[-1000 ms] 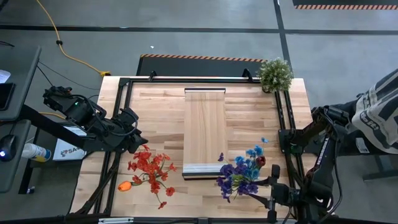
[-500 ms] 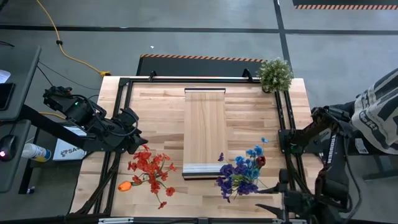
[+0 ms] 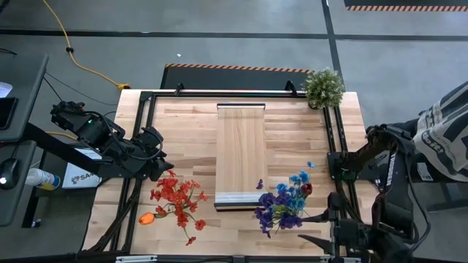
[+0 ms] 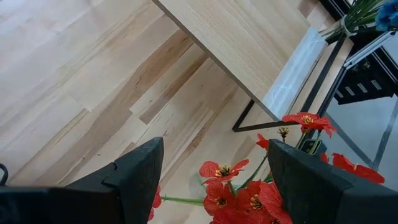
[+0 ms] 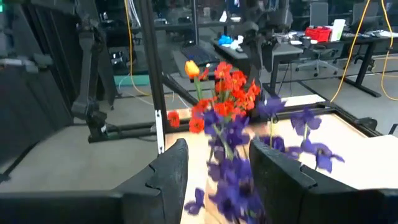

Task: Pick and place flowers into a vace then onto a shelf
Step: Put the violet flowers into the right transparent vase

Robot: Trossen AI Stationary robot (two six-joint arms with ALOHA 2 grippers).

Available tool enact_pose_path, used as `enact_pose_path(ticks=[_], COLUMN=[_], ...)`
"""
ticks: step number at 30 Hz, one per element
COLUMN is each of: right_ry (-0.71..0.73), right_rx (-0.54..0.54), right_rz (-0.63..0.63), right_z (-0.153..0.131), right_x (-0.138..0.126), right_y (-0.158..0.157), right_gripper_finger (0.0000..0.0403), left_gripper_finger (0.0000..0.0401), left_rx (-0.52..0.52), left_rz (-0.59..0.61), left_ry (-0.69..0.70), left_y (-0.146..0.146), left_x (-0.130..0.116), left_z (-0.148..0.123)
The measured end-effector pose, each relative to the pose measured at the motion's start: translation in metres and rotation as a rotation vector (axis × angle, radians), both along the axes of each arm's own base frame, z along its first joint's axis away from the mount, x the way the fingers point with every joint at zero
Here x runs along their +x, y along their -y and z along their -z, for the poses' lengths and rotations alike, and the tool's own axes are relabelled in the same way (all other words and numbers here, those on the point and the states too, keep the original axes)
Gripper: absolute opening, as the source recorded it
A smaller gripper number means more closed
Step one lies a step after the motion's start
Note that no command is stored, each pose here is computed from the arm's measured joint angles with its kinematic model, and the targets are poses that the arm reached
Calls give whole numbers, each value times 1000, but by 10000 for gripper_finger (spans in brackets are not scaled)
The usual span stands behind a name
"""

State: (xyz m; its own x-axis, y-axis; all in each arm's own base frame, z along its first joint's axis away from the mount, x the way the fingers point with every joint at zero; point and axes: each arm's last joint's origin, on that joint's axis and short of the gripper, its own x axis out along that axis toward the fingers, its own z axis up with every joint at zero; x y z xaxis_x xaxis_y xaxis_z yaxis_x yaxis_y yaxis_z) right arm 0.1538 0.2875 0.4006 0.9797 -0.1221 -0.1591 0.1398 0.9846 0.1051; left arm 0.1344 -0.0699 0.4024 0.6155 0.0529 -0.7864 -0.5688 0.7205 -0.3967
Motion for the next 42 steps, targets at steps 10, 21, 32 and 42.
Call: enact_pose_path(ticks=[10,21,32,42], right_ry=[20,62,96,-66], right_rx=[17,5,-48,228], right_rz=[-22,-37,-85,-161], right_z=[-9,-18,-28,-3], right_x=[9,10,17,-1], right_y=[0,-3,-3,-8], right_gripper_finger=[161,156,156,155], left_gripper_finger=[321,321,320,320], left_rx=[18,26,11,6], left_rz=[24,40,52,84], left_ry=[-2,-4,-13,-25], left_y=[0,0,1,1], left_x=[0,0,0,0], left_z=[0,0,0,0])
